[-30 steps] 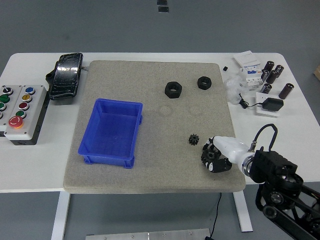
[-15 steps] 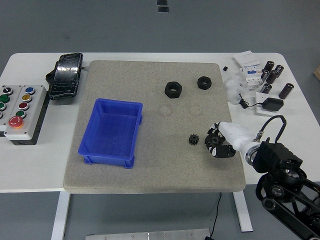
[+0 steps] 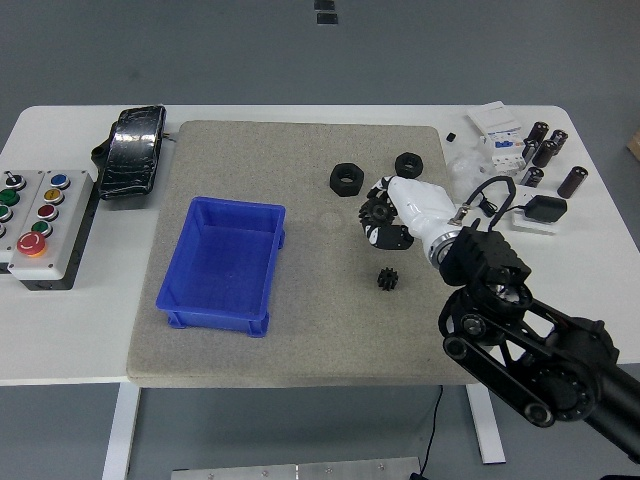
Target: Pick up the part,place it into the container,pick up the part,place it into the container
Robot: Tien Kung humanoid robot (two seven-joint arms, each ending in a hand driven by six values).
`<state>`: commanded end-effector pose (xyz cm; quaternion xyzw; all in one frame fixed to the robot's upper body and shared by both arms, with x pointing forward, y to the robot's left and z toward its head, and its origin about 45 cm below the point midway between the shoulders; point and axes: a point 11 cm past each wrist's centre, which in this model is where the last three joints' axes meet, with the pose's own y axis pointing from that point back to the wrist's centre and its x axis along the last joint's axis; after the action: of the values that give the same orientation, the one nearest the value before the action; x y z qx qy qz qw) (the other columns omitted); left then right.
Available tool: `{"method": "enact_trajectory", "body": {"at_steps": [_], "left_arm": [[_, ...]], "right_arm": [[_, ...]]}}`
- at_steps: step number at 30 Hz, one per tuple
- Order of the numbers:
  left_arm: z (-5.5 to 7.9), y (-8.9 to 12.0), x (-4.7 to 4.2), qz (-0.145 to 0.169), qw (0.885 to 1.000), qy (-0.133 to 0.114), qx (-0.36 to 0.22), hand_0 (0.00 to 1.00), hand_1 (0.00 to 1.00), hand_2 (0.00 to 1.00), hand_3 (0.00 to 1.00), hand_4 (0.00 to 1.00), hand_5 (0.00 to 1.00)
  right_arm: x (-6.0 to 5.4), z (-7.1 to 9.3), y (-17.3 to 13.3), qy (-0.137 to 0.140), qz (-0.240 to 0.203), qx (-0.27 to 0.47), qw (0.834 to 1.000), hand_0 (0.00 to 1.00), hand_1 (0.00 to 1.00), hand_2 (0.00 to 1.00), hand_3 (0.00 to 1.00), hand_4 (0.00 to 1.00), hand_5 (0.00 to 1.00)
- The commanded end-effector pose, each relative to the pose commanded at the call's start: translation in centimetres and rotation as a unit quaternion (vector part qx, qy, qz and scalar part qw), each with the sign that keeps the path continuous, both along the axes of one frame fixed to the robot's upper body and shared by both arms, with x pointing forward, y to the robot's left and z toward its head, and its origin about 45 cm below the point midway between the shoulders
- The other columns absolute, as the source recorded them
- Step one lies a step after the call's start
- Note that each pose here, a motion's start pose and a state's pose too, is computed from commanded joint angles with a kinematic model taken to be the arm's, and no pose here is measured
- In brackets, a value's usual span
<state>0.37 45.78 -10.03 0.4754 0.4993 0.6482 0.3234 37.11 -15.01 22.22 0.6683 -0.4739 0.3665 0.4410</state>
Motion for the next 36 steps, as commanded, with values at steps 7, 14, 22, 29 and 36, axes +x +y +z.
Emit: {"method": "enact_trajectory", "body": {"at_steps": [7, 14, 22, 29, 36], "left_arm": [[0.1, 0.1, -0.22, 0.003, 1.0, 0.005, 0.001, 0.625, 0.581, 0.572, 0.651, 0.629, 0.391], [0.1, 0.1, -0.06, 0.002, 1.0, 0.004, 0.001, 0.625, 0.581, 0.572, 0.652, 0.631, 0.393], [0.1, 0.2, 0.14, 0.001, 1.0, 0.003, 0.001, 0.625, 0.581, 0.573, 0.652, 0.633, 0.394], [0.1, 0.2, 0.18, 0.001, 1.0, 0.004, 0.001, 0.625, 0.581, 0.574, 0.652, 0.633, 0.394], [0.1, 0.1, 0.11, 0.0, 1.0, 0.004, 0.001, 0.625, 0.581, 0.574, 0.651, 0.633, 0.395]], "right_arm": [[-0.3, 1.8, 6.1, -0.028, 0.081, 0.073, 0.994, 0.281, 0.542, 0.468, 0.499, 0.43, 0.004], [-1.3, 0.1, 9.8, -0.016, 0.142, 0.112, 0.983, 0.289, 0.543, 0.472, 0.505, 0.426, 0.002], [-2.6, -2.7, 11.6, 0.008, 0.192, 0.058, 0.98, 0.329, 0.627, 0.608, 0.622, 0.278, 0.082], [-2.9, -3.0, 12.1, 0.006, 0.205, 0.044, 0.978, 0.361, 0.741, 0.801, 0.803, 0.612, 0.139], [-2.6, -2.0, 12.0, -0.012, 0.198, 0.064, 0.978, 0.365, 0.747, 0.805, 0.815, 0.67, 0.153]]}}
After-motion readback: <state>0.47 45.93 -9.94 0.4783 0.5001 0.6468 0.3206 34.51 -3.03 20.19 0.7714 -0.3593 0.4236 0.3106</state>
